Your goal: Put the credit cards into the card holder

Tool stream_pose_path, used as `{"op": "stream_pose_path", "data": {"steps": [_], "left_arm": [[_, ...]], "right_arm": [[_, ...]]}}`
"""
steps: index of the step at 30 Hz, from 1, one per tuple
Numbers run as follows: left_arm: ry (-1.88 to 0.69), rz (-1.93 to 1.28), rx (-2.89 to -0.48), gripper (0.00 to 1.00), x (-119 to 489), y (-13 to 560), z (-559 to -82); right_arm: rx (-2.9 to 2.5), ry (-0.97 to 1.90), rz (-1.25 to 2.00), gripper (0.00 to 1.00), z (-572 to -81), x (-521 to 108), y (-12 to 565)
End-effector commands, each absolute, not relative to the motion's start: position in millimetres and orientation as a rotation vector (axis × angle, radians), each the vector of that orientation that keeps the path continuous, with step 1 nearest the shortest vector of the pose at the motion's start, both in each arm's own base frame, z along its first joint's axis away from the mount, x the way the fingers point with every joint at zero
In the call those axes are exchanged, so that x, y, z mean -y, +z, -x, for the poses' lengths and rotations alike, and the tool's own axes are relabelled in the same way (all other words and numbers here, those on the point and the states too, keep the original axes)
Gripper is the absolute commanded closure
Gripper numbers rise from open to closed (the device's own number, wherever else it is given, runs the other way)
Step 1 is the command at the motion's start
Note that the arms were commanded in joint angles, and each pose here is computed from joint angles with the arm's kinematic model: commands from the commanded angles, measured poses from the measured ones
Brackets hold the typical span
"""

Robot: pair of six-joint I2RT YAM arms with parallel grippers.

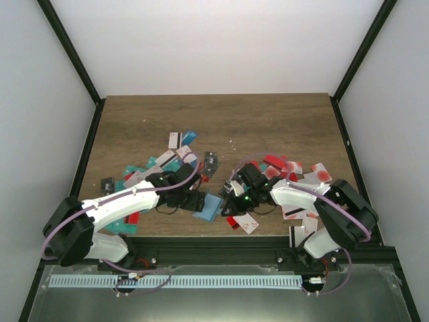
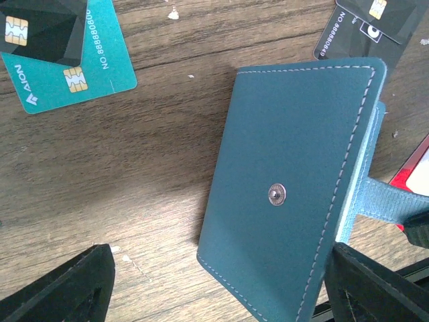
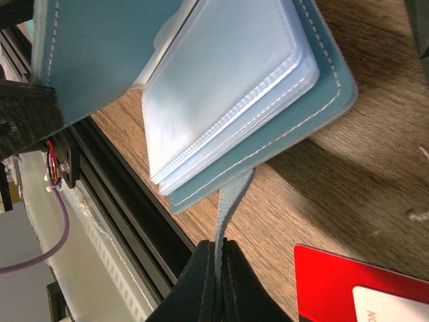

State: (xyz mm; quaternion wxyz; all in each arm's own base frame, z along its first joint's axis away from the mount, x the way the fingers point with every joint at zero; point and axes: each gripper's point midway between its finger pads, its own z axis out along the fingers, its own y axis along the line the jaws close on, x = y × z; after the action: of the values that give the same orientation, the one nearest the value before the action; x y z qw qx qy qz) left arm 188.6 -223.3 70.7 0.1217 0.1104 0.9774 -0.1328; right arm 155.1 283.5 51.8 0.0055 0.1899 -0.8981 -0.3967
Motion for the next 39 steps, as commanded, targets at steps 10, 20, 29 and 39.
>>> {"op": "stream_pose_path", "data": {"steps": [10,20,29,39], "left_arm": [[-0.28,-0.208,-2.824,0.39,201.5,69.9,-204.5],[-0.393,-0.077,-2.818,0.76,194.9,56.3,-214.5],[-0.435,0.04,-2.864,0.96,175.8,41.4,-197.4],[-0.387,0.254,-2.908,0.96,150.2,30.3,-172.0]], "right_arm": [[2.82,-1.165,-0.594,0.99,-152.1,-278.0,36.5],[2.853,-1.068,-0.562,0.99,-159.5,-275.5,22.5],[2.88,-0.985,-0.466,0.99,-171.9,-277.9,7.4],[2.882,-0.926,-0.449,0.99,-190.8,-290.8,-7.0]]}}
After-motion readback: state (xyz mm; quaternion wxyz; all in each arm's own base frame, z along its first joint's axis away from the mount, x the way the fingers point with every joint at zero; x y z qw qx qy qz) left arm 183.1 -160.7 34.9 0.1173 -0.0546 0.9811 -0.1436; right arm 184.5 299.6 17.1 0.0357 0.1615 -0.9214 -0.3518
